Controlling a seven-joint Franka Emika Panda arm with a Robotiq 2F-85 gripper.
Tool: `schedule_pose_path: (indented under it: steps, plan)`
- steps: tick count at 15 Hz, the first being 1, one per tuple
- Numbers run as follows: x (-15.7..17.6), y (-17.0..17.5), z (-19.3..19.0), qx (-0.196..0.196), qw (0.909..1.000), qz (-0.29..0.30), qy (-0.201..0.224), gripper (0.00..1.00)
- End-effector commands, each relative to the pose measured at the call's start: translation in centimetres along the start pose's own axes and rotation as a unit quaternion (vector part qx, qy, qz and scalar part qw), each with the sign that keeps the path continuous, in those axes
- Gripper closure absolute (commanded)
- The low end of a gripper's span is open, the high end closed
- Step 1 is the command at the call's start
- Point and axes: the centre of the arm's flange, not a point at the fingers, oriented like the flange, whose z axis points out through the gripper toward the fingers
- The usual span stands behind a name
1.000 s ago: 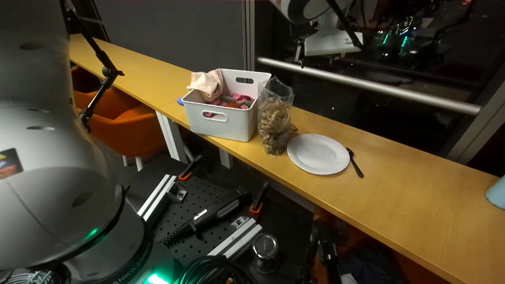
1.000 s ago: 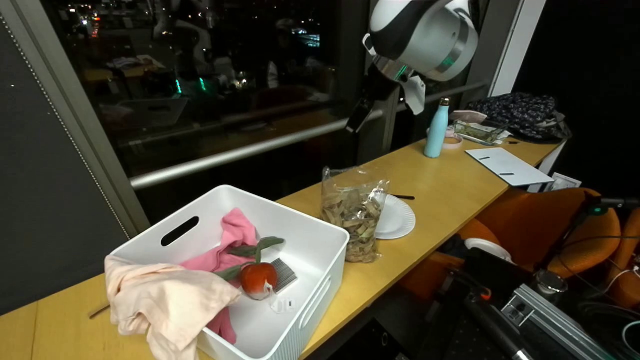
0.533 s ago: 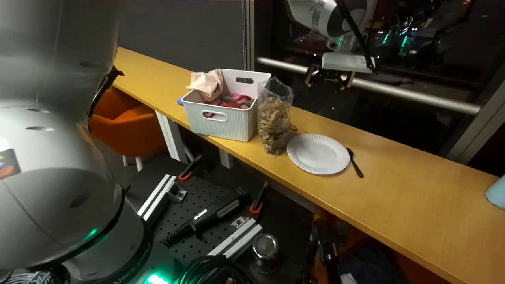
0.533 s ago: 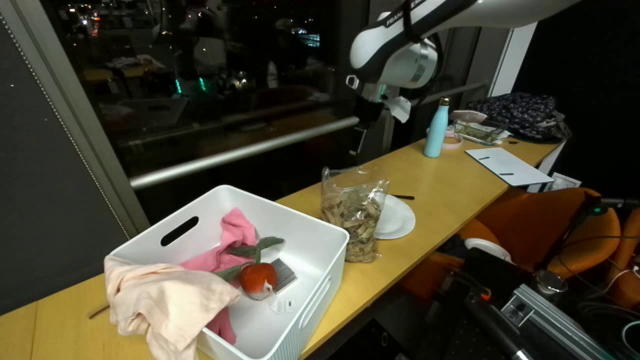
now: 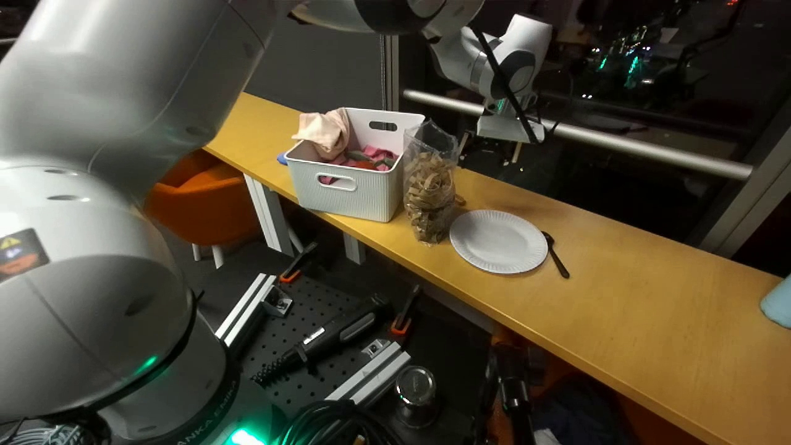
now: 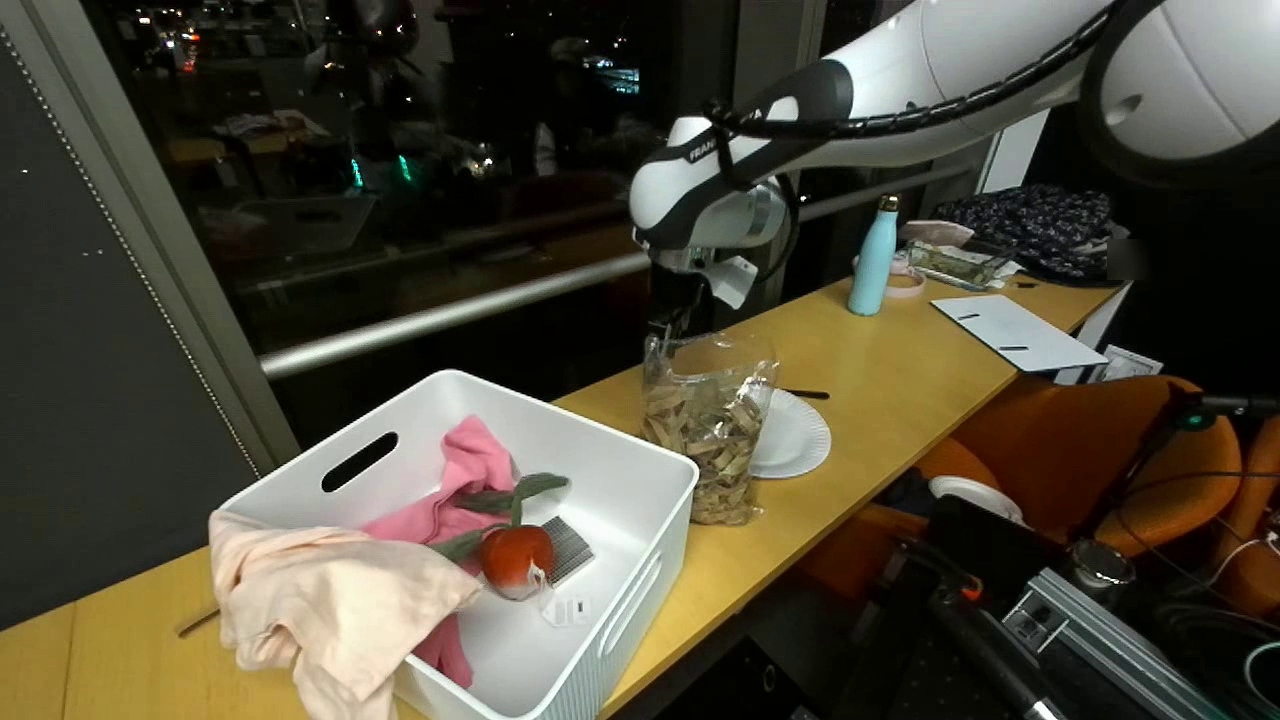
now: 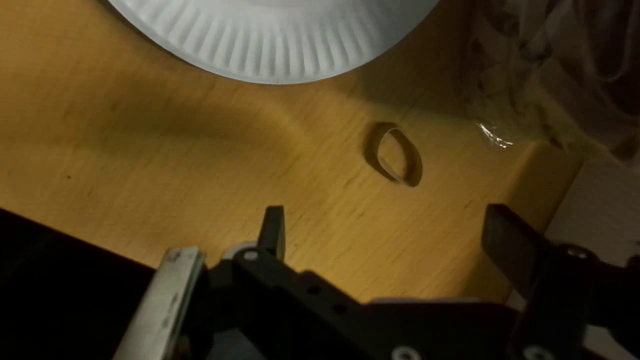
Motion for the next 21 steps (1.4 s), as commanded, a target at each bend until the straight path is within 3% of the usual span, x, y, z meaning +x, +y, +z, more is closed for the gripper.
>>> schedule_pose_path:
  steps: [1,9,16,21]
  plan:
    - [0.7,0.1,2.6,-0.012,0.9996,0.011,-0.022,0.0]
    - [-0.8,-0.2,7.0,-0.014,0.9977,0.032,-0.058,0.0]
    - [1.4,-1.2,8.2,-0.043,0.9983,0.005,-0.039,0.0]
    - [2.5,-2.9,9.4,-0.047,0.9976,-0.009,-0.05,0.0]
